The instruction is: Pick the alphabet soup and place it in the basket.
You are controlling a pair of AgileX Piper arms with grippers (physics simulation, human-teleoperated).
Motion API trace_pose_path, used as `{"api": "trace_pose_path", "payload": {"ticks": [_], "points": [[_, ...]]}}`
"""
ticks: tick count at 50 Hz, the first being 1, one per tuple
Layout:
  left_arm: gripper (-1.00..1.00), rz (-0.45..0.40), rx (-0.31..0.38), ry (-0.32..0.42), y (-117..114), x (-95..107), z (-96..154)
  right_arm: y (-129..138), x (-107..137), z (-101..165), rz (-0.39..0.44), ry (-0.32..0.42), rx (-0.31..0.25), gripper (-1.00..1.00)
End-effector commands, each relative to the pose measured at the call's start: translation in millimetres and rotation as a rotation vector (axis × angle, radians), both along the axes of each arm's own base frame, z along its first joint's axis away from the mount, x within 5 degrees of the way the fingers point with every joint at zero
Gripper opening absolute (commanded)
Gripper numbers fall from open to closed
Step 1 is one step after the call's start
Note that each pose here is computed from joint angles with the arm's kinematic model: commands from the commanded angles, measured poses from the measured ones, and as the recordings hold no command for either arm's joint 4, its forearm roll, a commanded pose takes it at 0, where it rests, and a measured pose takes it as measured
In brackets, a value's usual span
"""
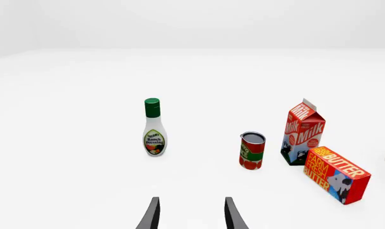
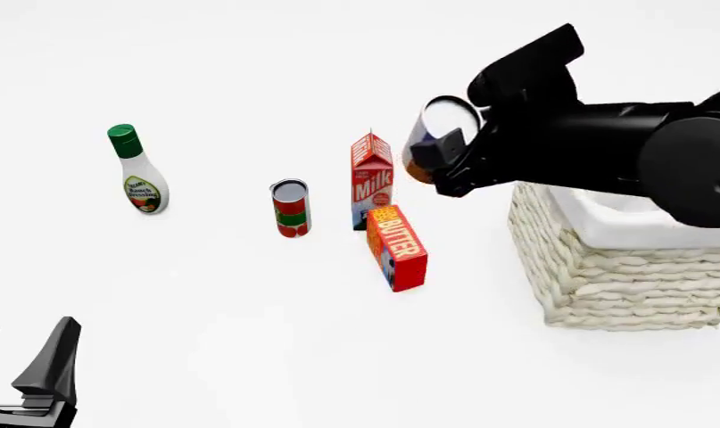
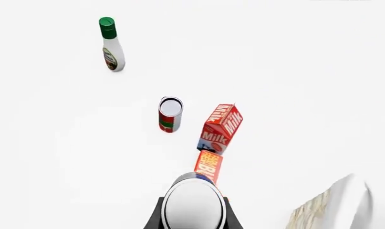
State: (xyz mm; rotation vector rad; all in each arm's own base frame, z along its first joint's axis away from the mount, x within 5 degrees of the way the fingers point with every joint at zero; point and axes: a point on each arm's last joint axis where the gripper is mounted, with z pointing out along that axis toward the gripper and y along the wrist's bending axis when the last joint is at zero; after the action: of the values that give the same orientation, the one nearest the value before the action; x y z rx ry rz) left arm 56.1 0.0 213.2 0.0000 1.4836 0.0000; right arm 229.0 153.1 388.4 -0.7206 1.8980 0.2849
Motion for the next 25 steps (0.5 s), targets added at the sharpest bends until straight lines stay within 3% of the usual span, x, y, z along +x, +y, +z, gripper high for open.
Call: {"api": "trace_pose_path", "payload": {"ticks": [1, 19, 25], "points": [[1.00, 0.000, 0.000, 0.000, 0.0, 0.0, 0.0, -25.4, -2.7, 23.8, -0.087, -0.033, 0.056, -1.00], [1.00, 0.000, 0.000, 0.000, 0.0, 0.0, 0.0, -49.3, 10.1, 36.2, -0.186, -0.073, 0.060, -1.00], [1.00, 0.000, 0.000, 0.000, 0.0, 0.0, 0.0, -65.0, 20.2, 37.4, -0.244, -0.085, 0.033, -1.00]]}}
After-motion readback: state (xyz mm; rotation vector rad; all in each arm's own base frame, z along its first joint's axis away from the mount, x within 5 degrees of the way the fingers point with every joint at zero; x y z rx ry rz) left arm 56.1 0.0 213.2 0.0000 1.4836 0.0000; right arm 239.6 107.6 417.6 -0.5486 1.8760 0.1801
